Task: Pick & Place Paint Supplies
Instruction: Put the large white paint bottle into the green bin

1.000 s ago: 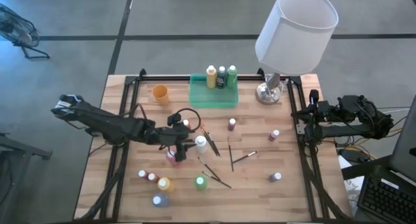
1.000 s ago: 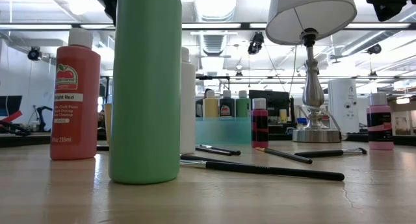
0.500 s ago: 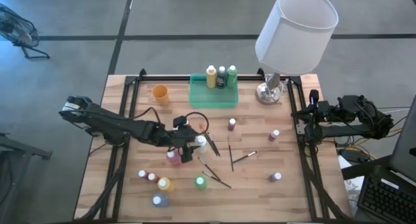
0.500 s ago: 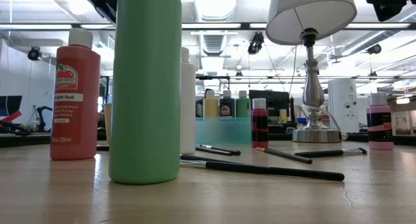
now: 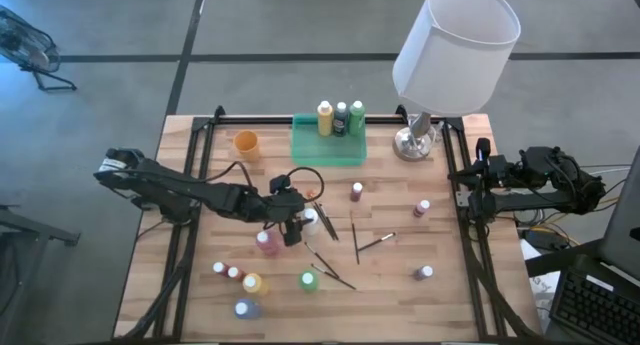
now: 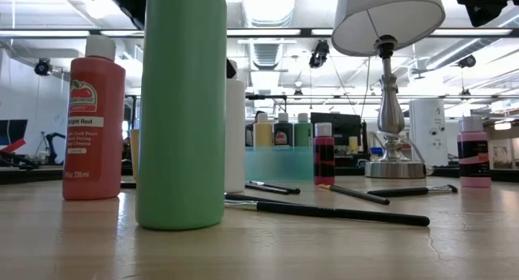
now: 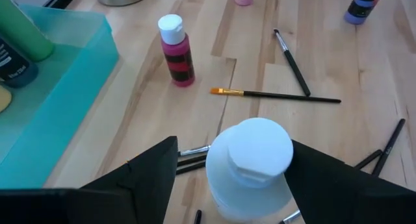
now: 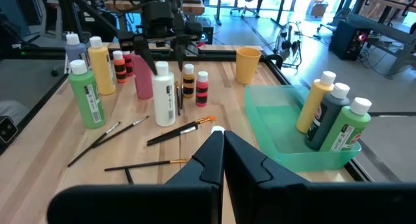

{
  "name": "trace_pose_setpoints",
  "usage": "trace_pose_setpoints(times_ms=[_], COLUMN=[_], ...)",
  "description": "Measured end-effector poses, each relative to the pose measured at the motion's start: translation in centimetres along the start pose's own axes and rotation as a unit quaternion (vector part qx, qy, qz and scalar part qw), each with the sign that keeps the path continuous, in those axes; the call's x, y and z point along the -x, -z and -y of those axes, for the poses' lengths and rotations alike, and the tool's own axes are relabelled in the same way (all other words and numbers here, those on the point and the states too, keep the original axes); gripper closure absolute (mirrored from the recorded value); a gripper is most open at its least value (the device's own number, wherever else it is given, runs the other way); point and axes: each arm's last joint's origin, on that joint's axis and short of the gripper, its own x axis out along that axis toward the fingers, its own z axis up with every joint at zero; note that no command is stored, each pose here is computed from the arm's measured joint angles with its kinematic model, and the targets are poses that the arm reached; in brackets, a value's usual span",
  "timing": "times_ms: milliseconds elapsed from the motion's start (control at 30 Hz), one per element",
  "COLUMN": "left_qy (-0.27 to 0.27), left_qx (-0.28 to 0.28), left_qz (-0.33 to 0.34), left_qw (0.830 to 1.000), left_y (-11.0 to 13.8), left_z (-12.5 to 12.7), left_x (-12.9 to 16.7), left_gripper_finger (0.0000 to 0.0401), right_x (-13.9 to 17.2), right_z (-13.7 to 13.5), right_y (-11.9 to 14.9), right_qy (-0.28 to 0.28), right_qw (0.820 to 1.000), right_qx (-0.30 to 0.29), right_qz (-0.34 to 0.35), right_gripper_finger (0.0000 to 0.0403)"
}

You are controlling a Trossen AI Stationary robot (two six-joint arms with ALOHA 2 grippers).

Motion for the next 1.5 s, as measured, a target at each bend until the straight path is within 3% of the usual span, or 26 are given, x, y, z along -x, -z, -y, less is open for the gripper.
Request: trace_pose_setpoints(times_ms=[467,1000,1500], left_qy=[0.011,0.025,0.031], left_qx=[0.000,-0.001,0.002], left_qz=[0.006,0.003,0.017], left_qw=[1.000,1.000,0.999], left_y=[-0.2,-0.1,-1.2], left_z=[0.1,0.2,0.1], left_x=[0.0,0.0,0.6], left_gripper_finger=[0.0161,0.0274,0.0274], right_x=[0.0,0.0,0.0], right_z=[0.0,0.0,0.0], right_y=[0.0,0.0,0.0], right_qy=[0.000,0.000,0.000], right_qw=[1.000,1.000,1.000], right_qx=[0.000,0.000,0.000], right_qz=[0.000,0.000,0.000], right_gripper_finger=[0.0394,0.0394,0.0394])
